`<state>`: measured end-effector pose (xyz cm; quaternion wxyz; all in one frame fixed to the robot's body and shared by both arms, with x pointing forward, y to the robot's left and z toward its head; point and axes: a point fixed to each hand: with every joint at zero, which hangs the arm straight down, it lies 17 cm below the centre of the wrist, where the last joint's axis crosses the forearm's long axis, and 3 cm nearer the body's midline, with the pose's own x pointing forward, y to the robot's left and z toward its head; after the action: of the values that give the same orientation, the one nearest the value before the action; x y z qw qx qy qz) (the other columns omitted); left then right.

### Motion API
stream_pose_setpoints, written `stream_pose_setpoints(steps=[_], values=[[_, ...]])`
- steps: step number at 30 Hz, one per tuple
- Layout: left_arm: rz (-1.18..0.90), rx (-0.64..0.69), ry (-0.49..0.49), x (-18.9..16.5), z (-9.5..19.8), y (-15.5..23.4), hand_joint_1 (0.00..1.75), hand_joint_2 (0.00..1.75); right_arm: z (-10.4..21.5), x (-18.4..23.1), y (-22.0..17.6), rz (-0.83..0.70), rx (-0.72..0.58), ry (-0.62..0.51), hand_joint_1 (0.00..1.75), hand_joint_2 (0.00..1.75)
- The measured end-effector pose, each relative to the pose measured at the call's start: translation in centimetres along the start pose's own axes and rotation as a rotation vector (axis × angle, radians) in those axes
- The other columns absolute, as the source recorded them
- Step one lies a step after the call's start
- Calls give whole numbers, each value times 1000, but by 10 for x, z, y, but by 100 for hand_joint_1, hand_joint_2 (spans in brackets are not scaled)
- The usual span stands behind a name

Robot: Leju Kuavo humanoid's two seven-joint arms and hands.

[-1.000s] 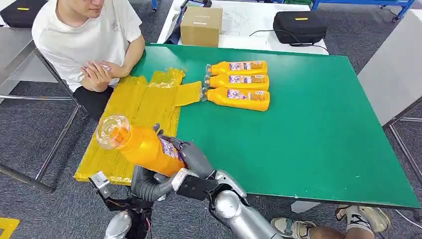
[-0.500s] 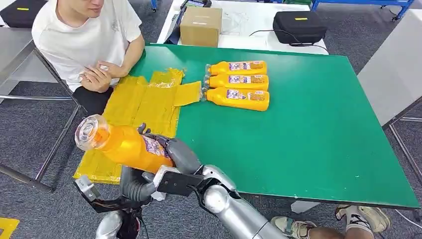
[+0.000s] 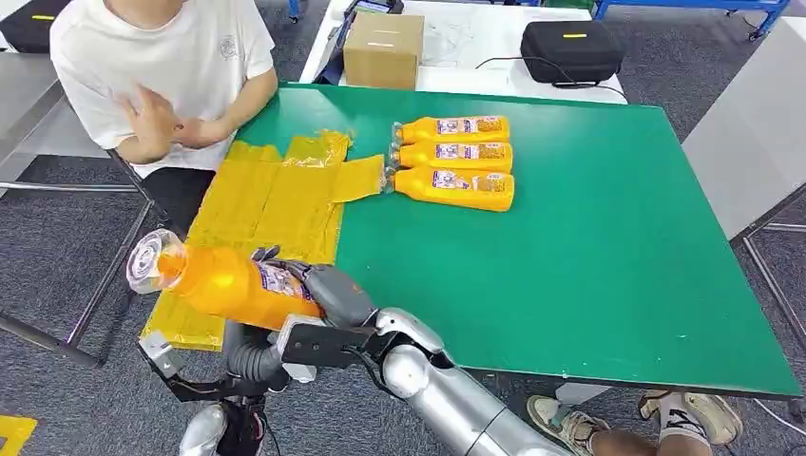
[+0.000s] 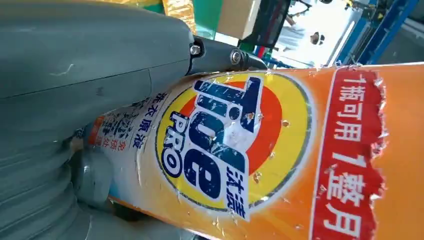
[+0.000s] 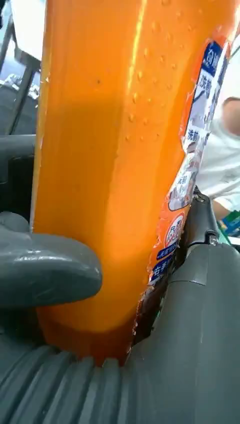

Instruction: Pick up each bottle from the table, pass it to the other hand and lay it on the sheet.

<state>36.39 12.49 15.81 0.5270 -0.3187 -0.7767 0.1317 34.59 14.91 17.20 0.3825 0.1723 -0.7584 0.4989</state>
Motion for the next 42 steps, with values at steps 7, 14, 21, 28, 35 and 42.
stream_pose_setpoints(steps=[7,14,21,28,35,42], values=[[62,74,38,-7,2,18,175,175,0,-5,2,117,-37,10,0,0],[68,98,56,-10,2,23,175,175,8,-5,0,139,-103,-4,0,175],[-84,136,44,-7,-19,38,175,175,36,26,-26,196,-368,-133,0,175],[-79,137,47,-4,-27,49,175,175,54,42,-49,188,-516,-172,0,175],[-117,164,73,-10,-27,58,175,175,60,39,-48,212,-539,-157,0,175],[-118,166,79,-12,-26,60,175,175,61,37,-48,209,-541,-152,0,175]])
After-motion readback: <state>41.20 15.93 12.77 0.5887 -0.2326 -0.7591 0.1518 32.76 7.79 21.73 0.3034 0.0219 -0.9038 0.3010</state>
